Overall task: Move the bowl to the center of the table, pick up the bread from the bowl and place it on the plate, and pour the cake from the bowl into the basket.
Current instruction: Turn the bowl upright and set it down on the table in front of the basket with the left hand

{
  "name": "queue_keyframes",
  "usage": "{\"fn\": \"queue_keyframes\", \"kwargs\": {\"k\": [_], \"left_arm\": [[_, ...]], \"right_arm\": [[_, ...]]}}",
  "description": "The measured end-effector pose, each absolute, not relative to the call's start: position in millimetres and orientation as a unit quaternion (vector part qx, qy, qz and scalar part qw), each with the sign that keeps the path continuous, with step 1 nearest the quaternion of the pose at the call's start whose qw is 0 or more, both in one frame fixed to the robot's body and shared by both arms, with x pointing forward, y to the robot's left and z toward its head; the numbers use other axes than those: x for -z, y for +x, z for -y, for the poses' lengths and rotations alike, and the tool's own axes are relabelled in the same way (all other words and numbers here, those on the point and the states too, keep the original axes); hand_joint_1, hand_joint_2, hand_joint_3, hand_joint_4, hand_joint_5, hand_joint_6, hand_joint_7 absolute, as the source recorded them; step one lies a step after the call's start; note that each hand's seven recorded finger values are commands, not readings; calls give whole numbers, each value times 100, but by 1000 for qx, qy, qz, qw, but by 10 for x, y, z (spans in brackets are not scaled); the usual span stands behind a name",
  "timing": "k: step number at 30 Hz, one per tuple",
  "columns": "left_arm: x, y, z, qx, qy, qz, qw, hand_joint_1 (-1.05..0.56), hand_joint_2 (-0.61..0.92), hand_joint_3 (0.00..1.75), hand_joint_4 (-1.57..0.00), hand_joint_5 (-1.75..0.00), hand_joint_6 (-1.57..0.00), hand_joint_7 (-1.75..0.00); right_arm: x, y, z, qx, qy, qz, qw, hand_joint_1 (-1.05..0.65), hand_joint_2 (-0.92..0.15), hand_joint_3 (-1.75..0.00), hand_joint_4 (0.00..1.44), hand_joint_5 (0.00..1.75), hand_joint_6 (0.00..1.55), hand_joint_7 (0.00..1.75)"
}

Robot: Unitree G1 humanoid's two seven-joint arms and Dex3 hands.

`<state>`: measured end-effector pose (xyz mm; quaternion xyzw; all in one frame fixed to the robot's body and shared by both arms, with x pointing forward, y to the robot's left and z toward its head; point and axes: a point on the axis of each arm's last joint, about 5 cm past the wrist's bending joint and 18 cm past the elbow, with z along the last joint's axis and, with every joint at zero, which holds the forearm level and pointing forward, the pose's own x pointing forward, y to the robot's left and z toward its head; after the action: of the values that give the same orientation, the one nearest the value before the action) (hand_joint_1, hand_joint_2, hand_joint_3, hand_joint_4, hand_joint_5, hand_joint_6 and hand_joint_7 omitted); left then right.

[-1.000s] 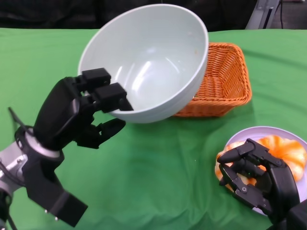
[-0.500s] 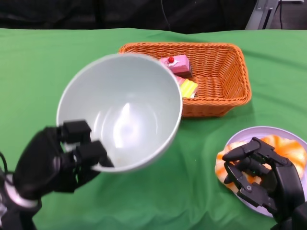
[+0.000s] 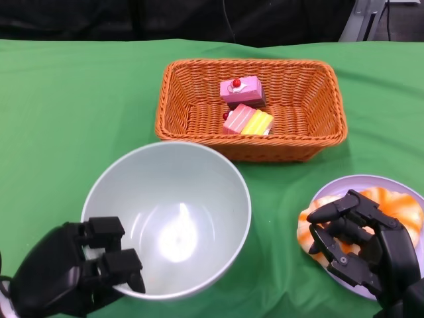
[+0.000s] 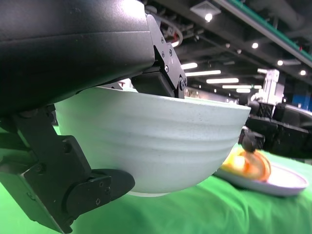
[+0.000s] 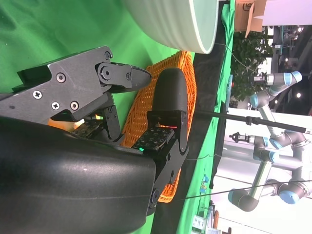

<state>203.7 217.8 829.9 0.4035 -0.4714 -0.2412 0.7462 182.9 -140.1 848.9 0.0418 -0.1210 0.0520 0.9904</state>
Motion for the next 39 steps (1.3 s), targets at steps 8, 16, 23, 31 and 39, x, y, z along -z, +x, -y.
{"fn": "queue_keyframes", "kwargs": {"k": [8, 16, 23, 31, 39], "left_arm": [[-8238, 2004, -2193, 265, 411, 448, 748, 12, 40, 101, -77, -166, -82, -136], [-8211, 2040, -2125, 275, 411, 432, 754, 8, 38, 102, -86, -145, -84, -127], [-8213, 2086, -2057, 281, 418, 417, 757, 9, 42, 98, -81, -154, -81, -134], [-8190, 2108, -1969, 275, 419, 415, 760, 10, 40, 101, -83, -154, -79, -140], [-8180, 2153, -1858, 277, 420, 421, 755, 2, 55, 82, -85, -135, -89, -107]], "right_arm": [[-8532, 1834, 1391, -51, 41, 132, 989, -12, -75, -55, 75, 151, 72, 109], [-8529, 1811, 1374, -53, 43, 126, 990, -12, -76, -54, 76, 151, 71, 110], [-8550, 1813, 1350, -56, 43, 130, 989, -12, -76, -53, 76, 151, 71, 110], [-8550, 1812, 1341, -55, 40, 130, 989, -13, -76, -53, 75, 151, 71, 110], [-8548, 1810, 1340, -55, 42, 128, 989, -13, -76, -52, 75, 151, 71, 110]]}}
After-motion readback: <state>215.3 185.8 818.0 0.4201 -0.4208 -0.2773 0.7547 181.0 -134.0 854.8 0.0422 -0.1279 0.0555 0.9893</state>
